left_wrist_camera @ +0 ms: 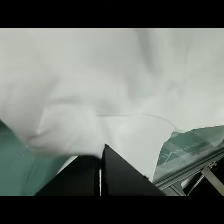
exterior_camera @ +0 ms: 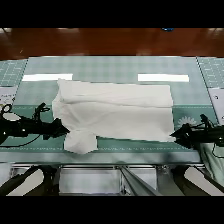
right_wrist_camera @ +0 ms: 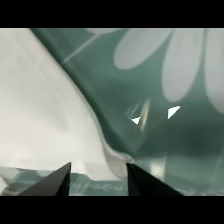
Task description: Fold the shirts.
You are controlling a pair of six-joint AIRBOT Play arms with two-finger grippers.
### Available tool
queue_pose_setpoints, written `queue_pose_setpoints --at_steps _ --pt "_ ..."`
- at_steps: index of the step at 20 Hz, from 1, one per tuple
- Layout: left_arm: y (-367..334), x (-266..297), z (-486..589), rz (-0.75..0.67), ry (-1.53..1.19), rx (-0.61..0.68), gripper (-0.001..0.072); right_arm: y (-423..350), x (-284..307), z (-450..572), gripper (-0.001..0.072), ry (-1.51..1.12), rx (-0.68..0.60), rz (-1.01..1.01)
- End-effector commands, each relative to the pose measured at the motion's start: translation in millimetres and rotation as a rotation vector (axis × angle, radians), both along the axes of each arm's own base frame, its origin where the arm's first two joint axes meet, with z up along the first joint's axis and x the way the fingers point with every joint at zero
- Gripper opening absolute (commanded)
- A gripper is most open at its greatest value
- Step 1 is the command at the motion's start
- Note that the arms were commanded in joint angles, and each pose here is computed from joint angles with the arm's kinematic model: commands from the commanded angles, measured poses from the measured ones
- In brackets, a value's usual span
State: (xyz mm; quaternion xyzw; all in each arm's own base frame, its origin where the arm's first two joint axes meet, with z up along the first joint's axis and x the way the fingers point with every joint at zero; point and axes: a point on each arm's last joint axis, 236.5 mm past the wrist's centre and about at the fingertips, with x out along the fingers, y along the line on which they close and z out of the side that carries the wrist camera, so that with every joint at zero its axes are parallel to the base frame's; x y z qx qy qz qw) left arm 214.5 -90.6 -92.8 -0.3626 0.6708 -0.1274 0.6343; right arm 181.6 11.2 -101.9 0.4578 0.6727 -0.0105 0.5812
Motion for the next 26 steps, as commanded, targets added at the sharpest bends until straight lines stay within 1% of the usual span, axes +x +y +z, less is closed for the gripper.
queue_pose_setpoints --at_steps 1,2,4,5,6,7,12,18,21,24,26 --pt "2 4 -1 0.011 -0.013 0.013 0.0022 10 16 -6 0.0414 -0.036 0.075 -0.027" --pt "3 6 -1 0.016 -0.017 0.013 0.0022 13 21 -7 0.0414 -0.049 0.092 -0.031" --pt "1 10 1 0.033 -0.025 0.002 0.0022 20 23 -15 0.0401 -0.043 0.082 0.003" --pt "0 11 2 0.038 -0.027 -0.004 0.0022 25 24 -18 0.0324 -0.043 0.078 0.03" --pt "0 11 2 0.04 -0.028 -0.006 0.0022 29 26 -17 0.0132 -0.056 0.077 0.067" --pt "1 13 3 0.042 -0.032 -0.005 0.0023 31 31 -12 0.0021 -0.088 0.084 0.099" --pt "16 45 35 0.039 -0.12 -0.002 0.0023 23 55 24 0.0022 -0.169 0.11 0.181" --pt "38 100 78 0.046 -0.267 0.047 0.0022 -2 101 56 0.0022 -0.299 0.029 0.183" --pt "43 127 82 0.051 -0.275 0.047 0.0022 -15 132 73 0.0022 -0.387 -0.017 0.149" --pt "34 156 76 -0.001 -0.27 0.039 0.0022 -11 159 73 0.0022 -0.424 -0.04 0.18" --pt "30 185 67 0.017 -0.257 0.043 0.0022 -11 188 69 0.0022 -0.455 -0.07 0.172"
